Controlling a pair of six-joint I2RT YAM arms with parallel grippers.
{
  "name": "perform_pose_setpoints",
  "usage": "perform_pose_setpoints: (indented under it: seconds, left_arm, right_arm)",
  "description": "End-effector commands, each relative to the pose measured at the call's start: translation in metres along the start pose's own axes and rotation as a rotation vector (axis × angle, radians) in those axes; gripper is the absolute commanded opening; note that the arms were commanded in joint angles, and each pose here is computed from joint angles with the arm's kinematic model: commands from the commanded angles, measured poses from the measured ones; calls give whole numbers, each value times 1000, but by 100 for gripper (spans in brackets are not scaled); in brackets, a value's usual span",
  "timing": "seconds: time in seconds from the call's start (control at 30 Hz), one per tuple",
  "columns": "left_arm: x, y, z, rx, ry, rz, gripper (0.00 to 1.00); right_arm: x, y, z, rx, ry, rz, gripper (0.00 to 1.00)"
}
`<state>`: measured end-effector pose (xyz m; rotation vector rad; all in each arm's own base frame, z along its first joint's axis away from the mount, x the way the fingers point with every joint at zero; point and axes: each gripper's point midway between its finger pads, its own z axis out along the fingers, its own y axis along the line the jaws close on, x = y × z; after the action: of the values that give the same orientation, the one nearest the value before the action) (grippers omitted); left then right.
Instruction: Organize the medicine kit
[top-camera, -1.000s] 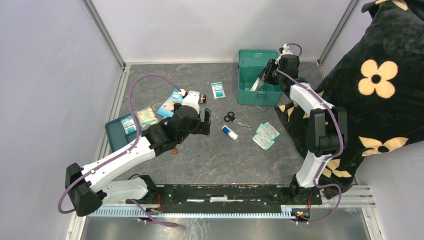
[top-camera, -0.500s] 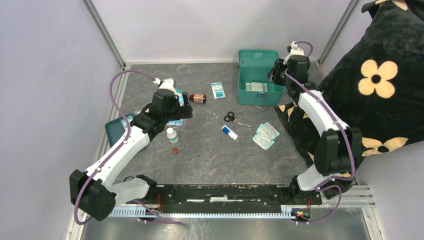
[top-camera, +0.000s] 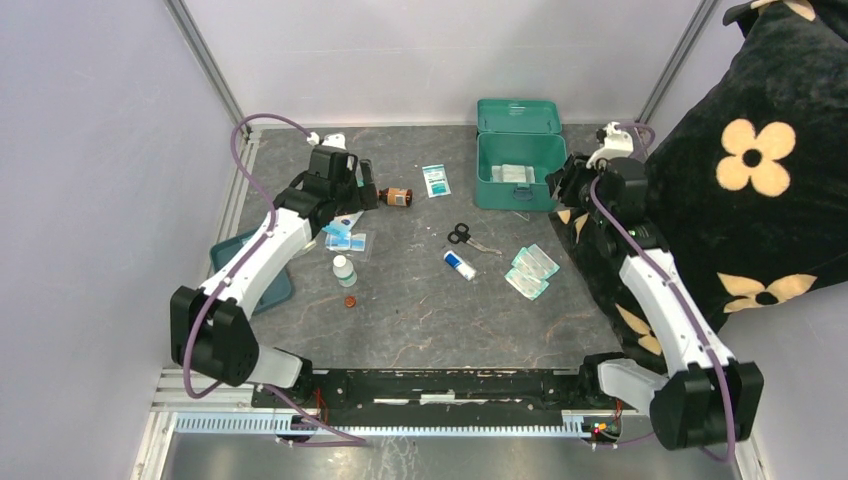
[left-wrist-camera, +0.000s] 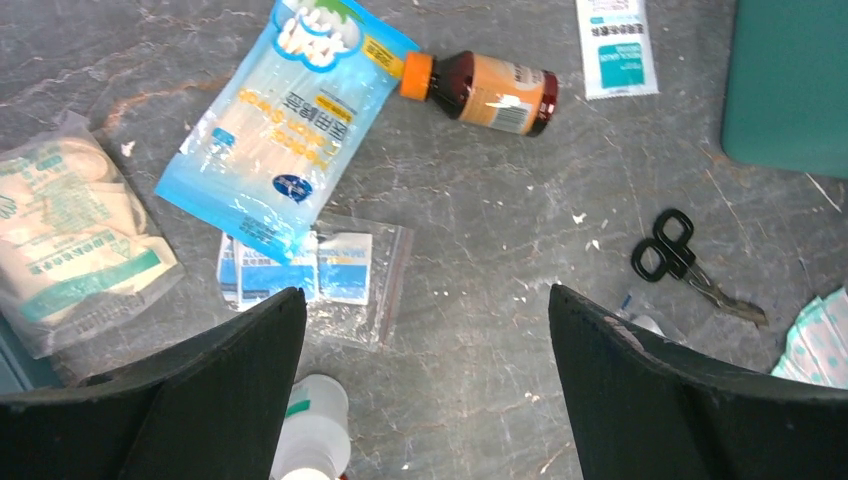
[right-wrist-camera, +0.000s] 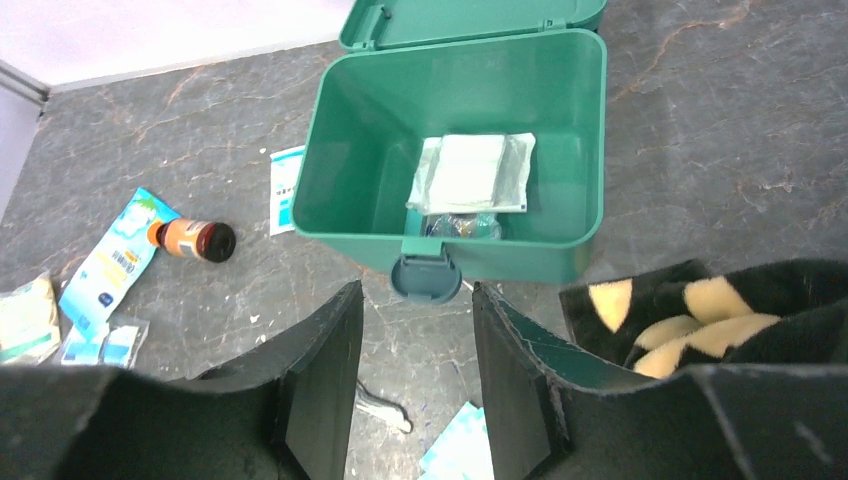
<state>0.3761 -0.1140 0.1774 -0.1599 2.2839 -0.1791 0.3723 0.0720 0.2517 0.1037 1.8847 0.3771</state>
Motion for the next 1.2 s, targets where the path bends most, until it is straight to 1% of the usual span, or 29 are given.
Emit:
perform_pose_setpoints:
  seconds: [0.0, 0.13, 0.2, 0.3, 0.33, 0.47, 0.53, 0.6, 0.7, 0.8, 0.93, 1.03, 1.17]
  left_arm:
    - [-23, 20, 13, -31, -14, 38, 90]
    - [-23, 46, 34, -61, 30, 31, 84]
    - [-23, 54, 46, -64, 50, 24, 83]
    - [-27, 66, 65, -36, 76, -10, 82]
    - [-27, 68, 72, -5, 94, -22, 80]
    - [-30, 83, 96, 39, 136, -25, 78]
    - [-31, 81, 106, 74, 157, 4, 77]
    - [-29, 98, 116, 50, 176, 14, 76]
    - [-26, 109, 128, 42, 195, 33, 75]
    - [-20, 108, 139, 89, 223, 53, 73]
    - [-13, 111, 155, 105, 256, 71, 72]
    - [-4, 107, 165, 145, 290, 68, 69]
    - [8, 112, 173, 129, 329, 65, 67]
  right_arm:
    - [6, 14, -21, -85, -26, -13, 51]
    - [27, 16, -36, -117, 1, -17, 51]
    - [37, 17, -40, -138, 22, -13, 52]
    - [56, 26, -45, -199, 72, 8, 52]
    - [61, 28, -46, -218, 87, 15, 52]
    - [74, 29, -50, -240, 112, 22, 52]
    - [75, 28, -51, -236, 112, 14, 52]
    - [75, 29, -52, -237, 113, 12, 52]
    - [75, 30, -53, -242, 118, 11, 52]
    - [78, 29, -53, -242, 127, 14, 52]
    - [78, 28, -54, -238, 125, 14, 52]
    - [78, 27, -55, -229, 127, 13, 52]
    - [77, 27, -54, -224, 125, 13, 52]
